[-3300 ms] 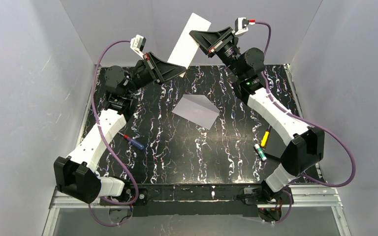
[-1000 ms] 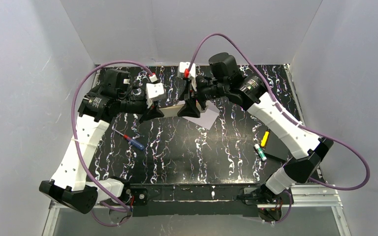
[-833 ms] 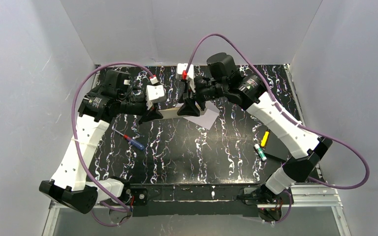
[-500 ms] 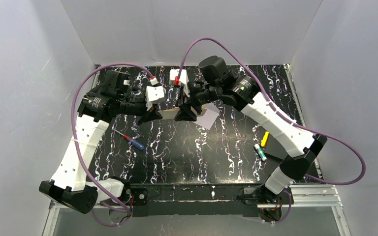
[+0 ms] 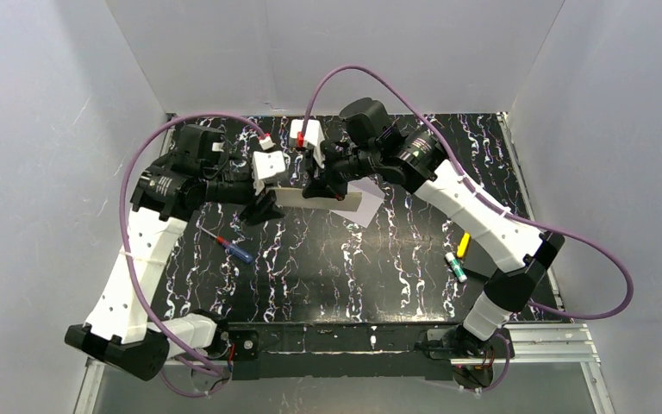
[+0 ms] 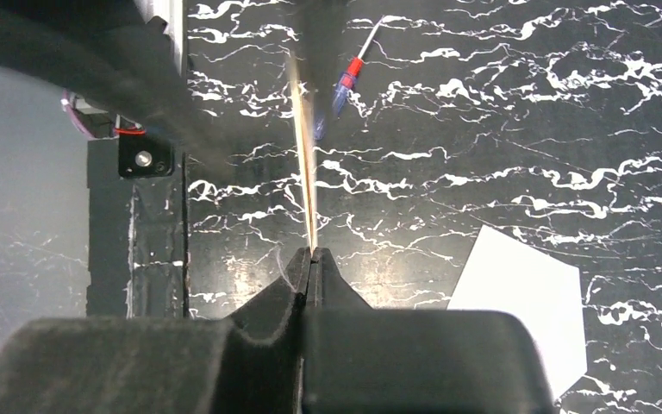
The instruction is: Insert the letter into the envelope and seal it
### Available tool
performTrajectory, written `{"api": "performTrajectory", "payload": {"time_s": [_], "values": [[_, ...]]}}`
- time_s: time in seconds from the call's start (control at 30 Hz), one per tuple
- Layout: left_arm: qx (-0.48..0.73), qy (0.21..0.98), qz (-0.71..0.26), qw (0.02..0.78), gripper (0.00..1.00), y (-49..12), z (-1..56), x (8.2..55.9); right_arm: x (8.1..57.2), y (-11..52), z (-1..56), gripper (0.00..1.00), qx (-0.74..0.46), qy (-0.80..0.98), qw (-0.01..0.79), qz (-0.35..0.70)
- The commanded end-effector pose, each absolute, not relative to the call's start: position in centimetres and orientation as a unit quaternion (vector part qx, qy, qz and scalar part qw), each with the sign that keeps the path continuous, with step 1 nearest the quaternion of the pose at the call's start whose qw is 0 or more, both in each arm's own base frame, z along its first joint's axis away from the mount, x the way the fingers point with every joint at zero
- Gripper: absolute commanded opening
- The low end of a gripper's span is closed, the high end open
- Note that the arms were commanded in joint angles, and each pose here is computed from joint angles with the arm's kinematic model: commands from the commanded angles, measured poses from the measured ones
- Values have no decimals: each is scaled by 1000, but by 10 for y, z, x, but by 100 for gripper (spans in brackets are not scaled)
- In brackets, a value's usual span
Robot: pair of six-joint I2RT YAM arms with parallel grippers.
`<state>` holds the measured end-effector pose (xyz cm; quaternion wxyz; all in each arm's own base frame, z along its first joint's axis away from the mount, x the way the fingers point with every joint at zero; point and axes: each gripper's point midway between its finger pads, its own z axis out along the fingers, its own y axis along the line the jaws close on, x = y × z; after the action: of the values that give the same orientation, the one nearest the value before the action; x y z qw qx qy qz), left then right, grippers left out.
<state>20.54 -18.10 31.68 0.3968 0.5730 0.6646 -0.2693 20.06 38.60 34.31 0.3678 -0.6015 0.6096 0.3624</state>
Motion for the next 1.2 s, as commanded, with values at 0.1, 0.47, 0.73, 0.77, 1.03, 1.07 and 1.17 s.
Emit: {"api": "performTrajectory", "payload": {"time_s": [0.1,0.47,0.73,0.77,1.03,1.07,1.17], "values": [[455,712,-187,502,98,-162,345,241,232,373,354,1,-552,652,425,299],[194,824,-305,436,98,-185,299,273,439,232,237,1,-192,848,475,136],[-20,888,-332,317,91,-198,209,307,506,210,142,1,-226,866,445,44],[-31,895,-321,307,92,-196,200,311,511,212,134,1,-229,867,441,46],[-69,930,-292,212,91,-206,140,344,488,229,98,1,-284,874,379,112],[-74,932,-290,203,90,-207,131,347,480,229,101,1,-280,876,374,120],[-83,938,-285,182,89,-212,111,356,455,227,99,1,-253,891,350,144]]}}
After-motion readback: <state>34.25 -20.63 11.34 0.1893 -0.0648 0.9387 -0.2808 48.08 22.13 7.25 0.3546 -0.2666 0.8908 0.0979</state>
